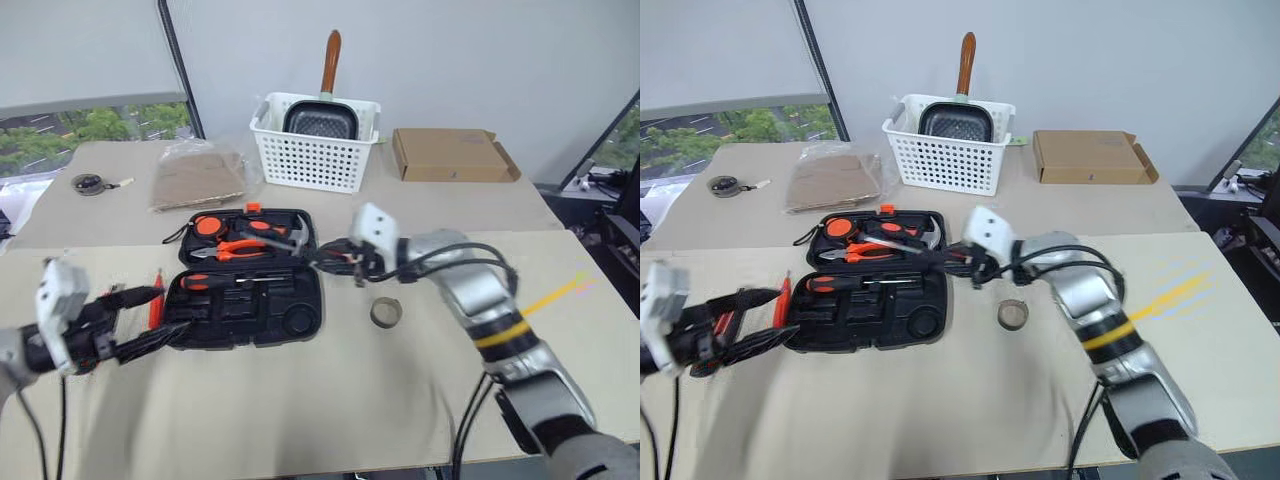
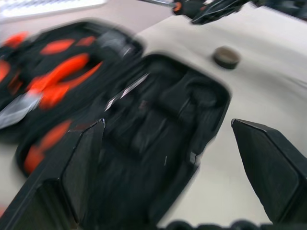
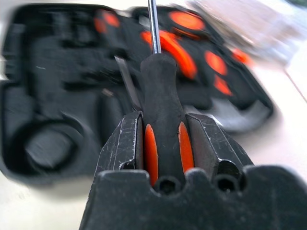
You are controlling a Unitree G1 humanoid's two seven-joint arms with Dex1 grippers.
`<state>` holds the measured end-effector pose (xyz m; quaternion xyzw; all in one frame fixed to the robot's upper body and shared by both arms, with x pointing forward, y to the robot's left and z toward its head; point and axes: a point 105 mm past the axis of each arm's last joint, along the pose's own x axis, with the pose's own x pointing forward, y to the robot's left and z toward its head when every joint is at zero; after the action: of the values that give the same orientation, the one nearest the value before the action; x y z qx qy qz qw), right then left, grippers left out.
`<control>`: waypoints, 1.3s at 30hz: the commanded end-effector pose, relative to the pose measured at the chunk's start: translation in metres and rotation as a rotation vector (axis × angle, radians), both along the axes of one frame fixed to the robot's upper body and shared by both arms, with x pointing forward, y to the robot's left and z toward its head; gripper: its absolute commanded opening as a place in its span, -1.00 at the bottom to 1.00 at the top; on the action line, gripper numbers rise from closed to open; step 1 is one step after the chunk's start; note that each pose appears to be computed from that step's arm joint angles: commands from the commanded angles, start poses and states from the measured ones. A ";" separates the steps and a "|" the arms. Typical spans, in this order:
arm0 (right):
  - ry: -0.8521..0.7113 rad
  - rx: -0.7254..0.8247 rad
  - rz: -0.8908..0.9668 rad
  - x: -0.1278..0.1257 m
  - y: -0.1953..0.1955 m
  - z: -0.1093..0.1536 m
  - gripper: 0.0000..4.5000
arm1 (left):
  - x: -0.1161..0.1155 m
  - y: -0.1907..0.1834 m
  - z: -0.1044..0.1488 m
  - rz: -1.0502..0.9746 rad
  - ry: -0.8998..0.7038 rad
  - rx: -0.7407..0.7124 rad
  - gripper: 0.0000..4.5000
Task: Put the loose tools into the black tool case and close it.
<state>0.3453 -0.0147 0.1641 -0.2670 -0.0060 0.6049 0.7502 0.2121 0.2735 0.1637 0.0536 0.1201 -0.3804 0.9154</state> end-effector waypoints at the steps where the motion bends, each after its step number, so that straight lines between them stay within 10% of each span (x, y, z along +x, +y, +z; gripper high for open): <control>1: -0.035 -0.027 0.059 0.003 0.018 0.003 -0.53 | -0.007 0.002 0.017 0.043 -0.089 0.003 1.00; 17: -0.101 -0.135 0.130 0.012 0.041 -0.028 -0.53 | -0.008 0.013 0.014 0.099 -0.110 -0.012 1.00; 27: -0.070 -0.087 0.124 0.013 0.040 -0.019 0.99 | -0.004 0.015 0.010 0.090 -0.114 -0.013 1.00; 34: -0.002 0.022 0.113 0.009 0.048 -0.002 0.99 | -0.002 0.018 0.006 0.086 -0.113 -0.009 1.00; 39: 0.024 0.165 0.091 0.006 0.062 0.006 0.32 | 0.000 0.019 0.006 0.080 -0.115 -0.007 1.00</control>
<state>0.3519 0.0427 0.1537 -0.2339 -0.0244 0.6462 0.7261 0.2109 0.2933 0.1639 0.0512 0.0741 -0.3341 0.9382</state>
